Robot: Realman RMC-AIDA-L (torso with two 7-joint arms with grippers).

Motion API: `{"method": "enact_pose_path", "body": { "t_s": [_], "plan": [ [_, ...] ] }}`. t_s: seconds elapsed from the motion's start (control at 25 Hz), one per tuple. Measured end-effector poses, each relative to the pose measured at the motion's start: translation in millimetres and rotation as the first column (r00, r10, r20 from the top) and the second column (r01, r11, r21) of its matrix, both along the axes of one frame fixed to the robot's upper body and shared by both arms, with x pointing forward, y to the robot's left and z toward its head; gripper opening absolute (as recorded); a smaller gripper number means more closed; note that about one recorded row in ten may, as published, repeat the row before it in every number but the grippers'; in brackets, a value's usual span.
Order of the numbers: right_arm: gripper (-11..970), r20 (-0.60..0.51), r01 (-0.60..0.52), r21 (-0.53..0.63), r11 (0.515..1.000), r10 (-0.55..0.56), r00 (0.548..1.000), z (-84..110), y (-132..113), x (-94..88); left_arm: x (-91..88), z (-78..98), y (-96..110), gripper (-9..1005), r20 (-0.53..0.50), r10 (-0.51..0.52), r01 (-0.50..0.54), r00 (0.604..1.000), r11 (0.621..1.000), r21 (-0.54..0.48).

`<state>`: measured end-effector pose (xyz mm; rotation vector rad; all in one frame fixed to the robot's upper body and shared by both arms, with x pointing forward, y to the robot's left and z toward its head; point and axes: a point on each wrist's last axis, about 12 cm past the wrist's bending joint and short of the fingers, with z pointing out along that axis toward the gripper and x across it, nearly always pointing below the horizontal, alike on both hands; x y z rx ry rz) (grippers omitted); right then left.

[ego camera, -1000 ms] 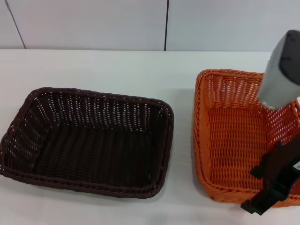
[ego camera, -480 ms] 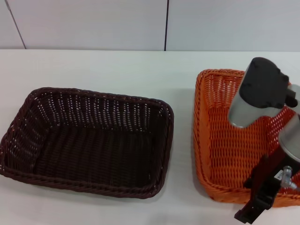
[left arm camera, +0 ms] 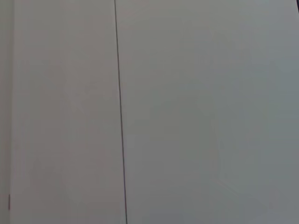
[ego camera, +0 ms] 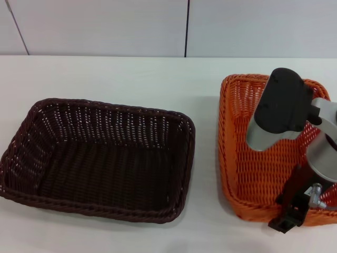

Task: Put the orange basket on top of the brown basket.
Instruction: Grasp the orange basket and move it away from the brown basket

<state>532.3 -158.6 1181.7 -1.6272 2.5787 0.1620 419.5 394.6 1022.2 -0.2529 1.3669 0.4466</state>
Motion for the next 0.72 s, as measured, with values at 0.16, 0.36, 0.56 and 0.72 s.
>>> {"method": "enact_pose_path", "body": {
  "t_s": [0.16,0.36,0.56,0.72],
  "plan": [
    [574,-0.001,-0.016,-0.01,1.0,0.016,1.0,-3.4,3.9,-1.4,-2.0,-1.4,0.8,724,-0.008,0.001,-0.001,1.0,1.0,0.004],
    [394,0.038,-0.022,0.008,1.0,0.022,0.999,-1.4,8.7,-2.1,-2.1,-0.7,0.1,724,-0.004,-0.002,0.002,1.0,1.0,0.01],
    [220,0.124,-0.002,0.071,0.997,-0.007,0.992,9.5,13.4,-2.3,-2.0,-0.7,-0.2,724,-0.005,-0.004,0.004,1.0,1.0,0.013],
    [155,0.171,0.013,0.108,0.994,-0.031,0.985,18.7,15.0,-2.3,-3.2,-1.1,0.2,724,-0.006,-0.002,0.002,1.0,1.0,0.011]
  ]
}}
